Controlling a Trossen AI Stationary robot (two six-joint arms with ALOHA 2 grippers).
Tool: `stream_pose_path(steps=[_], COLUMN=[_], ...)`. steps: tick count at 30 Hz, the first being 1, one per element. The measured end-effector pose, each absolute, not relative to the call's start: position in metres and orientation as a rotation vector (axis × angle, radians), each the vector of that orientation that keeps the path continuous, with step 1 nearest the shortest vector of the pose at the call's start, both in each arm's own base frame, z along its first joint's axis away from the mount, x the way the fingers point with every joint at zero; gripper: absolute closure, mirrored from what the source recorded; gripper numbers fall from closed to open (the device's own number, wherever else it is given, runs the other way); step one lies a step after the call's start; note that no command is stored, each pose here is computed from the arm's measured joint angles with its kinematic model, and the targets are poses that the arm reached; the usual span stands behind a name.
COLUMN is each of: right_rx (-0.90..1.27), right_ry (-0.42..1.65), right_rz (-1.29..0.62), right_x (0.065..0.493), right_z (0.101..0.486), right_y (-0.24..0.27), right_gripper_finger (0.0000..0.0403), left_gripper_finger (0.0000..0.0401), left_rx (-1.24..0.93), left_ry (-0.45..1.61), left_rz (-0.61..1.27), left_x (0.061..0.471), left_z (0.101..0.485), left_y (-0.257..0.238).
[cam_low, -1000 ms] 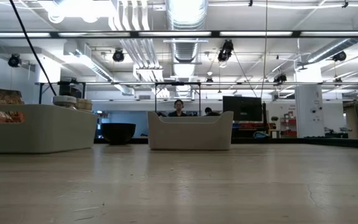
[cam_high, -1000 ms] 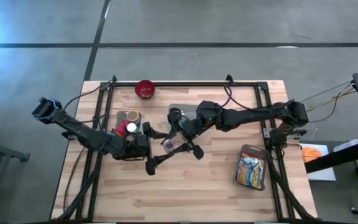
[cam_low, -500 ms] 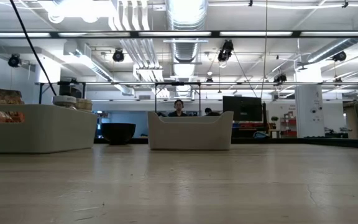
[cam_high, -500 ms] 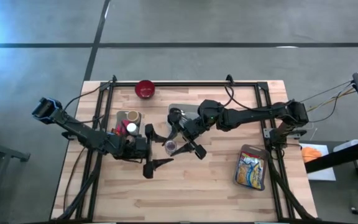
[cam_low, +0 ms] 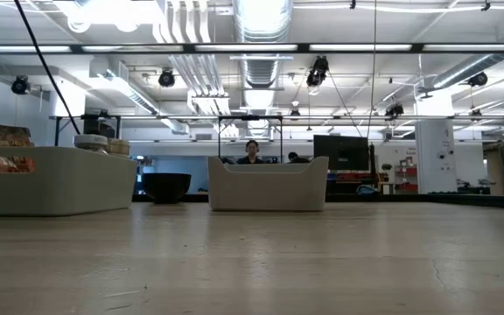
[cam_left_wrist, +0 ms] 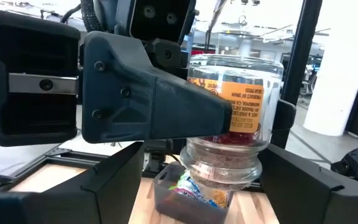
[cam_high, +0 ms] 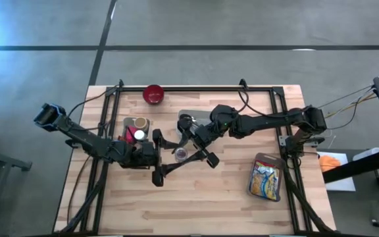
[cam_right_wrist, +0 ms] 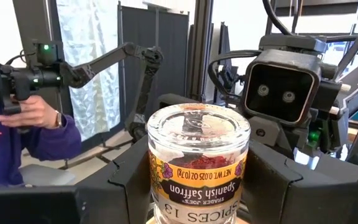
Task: Pick & Place Food Item
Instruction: Put the brown seasoning bottle into the left gray bin
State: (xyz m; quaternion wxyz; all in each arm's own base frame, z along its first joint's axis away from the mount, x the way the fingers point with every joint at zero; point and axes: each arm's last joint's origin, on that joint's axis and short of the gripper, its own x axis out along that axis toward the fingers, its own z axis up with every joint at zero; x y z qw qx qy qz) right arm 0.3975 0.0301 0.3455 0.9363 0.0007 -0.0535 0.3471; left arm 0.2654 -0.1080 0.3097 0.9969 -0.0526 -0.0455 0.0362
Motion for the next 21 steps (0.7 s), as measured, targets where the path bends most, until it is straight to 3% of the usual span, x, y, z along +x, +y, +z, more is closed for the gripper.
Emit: stream_pose_path(steps=[15,21], right_rx=[-0.002,0.003], right_ry=[-0.124,-0.135], right_rz=[0.711,0.723], right_x=[0.3972,0.4003], right_z=[0.347,0.3438], right_y=[0.0308,0.0321], right_gripper_finger=[0.0218,0.0218], left_gripper_finger=[0.0097,0.0136], left_rx=[-0.045,-0.02], left_ry=[-0.096,-0.107], left_rz=[0.07,0.028], left_x=[0.2659,0.266], left_z=[0.3105,0.3116], left_y=[-0.1067,-0.1077])
